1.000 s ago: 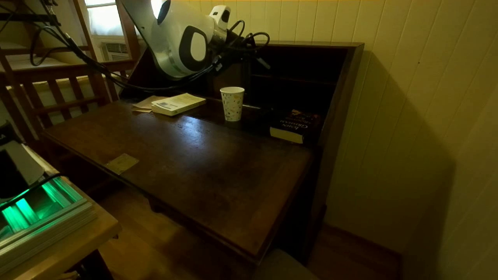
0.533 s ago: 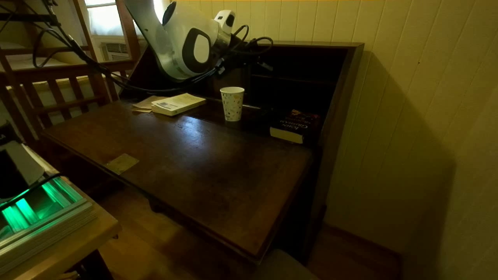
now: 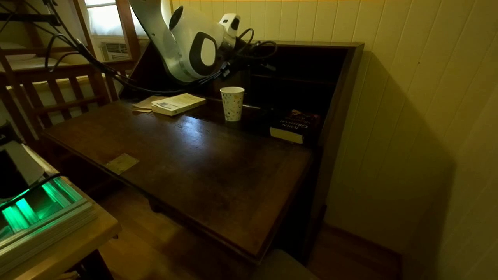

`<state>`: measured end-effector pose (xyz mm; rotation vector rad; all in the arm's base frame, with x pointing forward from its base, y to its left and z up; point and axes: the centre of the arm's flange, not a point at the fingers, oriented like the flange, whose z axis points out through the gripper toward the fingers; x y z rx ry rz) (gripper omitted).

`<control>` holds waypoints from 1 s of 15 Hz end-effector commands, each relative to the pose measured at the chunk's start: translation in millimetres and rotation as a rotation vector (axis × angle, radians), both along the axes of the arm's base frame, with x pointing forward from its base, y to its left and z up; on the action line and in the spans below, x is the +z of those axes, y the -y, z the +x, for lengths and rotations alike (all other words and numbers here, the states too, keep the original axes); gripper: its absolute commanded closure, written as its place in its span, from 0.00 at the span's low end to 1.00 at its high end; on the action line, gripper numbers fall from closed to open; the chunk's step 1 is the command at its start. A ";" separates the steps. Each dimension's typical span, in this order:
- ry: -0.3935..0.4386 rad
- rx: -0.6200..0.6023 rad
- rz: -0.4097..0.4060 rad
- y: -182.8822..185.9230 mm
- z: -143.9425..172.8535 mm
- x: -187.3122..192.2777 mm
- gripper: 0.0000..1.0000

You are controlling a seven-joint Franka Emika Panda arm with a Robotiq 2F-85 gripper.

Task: Take the marker out of the coffee cup and put it on the top shelf.

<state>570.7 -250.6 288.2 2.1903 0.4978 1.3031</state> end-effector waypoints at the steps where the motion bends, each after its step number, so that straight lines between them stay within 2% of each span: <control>1: 0.001 0.010 0.022 10.1 16.8 -6.8 0.96; 15: -0.017 -0.021 0.107 14.6 45.2 -17.4 0.96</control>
